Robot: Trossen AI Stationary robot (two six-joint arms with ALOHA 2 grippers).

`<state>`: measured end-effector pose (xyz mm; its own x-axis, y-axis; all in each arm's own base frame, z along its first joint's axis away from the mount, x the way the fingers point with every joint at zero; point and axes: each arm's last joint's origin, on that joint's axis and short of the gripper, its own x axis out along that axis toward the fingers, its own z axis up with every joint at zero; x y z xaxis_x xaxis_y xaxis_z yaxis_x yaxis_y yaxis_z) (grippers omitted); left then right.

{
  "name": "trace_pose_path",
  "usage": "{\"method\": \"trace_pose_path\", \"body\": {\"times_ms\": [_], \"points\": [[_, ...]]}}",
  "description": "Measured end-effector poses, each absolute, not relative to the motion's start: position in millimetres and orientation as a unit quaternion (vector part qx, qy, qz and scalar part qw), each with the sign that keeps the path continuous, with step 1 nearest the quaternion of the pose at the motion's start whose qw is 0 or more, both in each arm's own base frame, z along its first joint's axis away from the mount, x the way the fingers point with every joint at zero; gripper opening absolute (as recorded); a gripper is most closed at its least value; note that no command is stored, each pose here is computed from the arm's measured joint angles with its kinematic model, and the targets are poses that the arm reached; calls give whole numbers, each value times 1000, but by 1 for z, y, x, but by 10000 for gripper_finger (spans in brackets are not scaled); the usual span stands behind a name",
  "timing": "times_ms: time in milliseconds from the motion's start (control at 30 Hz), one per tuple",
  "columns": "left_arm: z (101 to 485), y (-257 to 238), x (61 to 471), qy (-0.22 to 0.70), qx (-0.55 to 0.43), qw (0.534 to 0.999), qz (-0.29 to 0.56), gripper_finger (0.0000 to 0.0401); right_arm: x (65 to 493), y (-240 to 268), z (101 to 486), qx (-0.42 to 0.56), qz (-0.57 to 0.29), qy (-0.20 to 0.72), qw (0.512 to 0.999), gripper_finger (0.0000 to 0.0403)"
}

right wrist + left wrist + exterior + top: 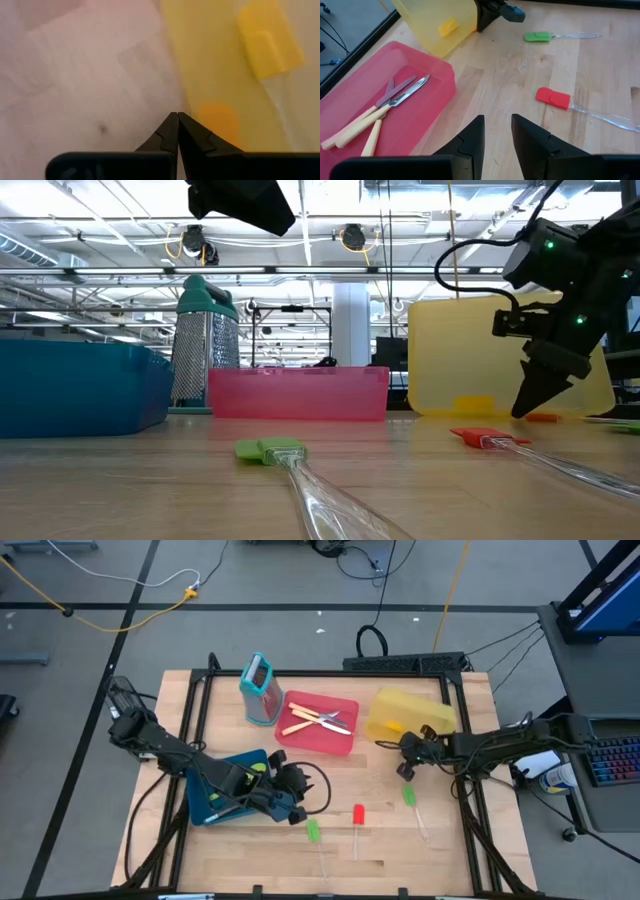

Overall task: Pick & Place Kitchen Items
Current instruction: Put the orange spatula into the yellow bin

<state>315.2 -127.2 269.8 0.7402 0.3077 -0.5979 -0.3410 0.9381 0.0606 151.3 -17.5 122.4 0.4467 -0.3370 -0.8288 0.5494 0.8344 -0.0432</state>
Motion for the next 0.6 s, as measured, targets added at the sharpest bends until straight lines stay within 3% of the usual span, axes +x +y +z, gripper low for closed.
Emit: {"method": "trace_pose_path", "body": {"times_ms": [233, 600], "points": [[270, -127, 315, 316, -26, 932, 174, 102, 151, -19, 129, 101, -274, 433, 853, 28], [270, -127, 315, 316, -27, 932, 173, 102, 149, -19, 130, 96, -276, 436, 851, 111]]}}
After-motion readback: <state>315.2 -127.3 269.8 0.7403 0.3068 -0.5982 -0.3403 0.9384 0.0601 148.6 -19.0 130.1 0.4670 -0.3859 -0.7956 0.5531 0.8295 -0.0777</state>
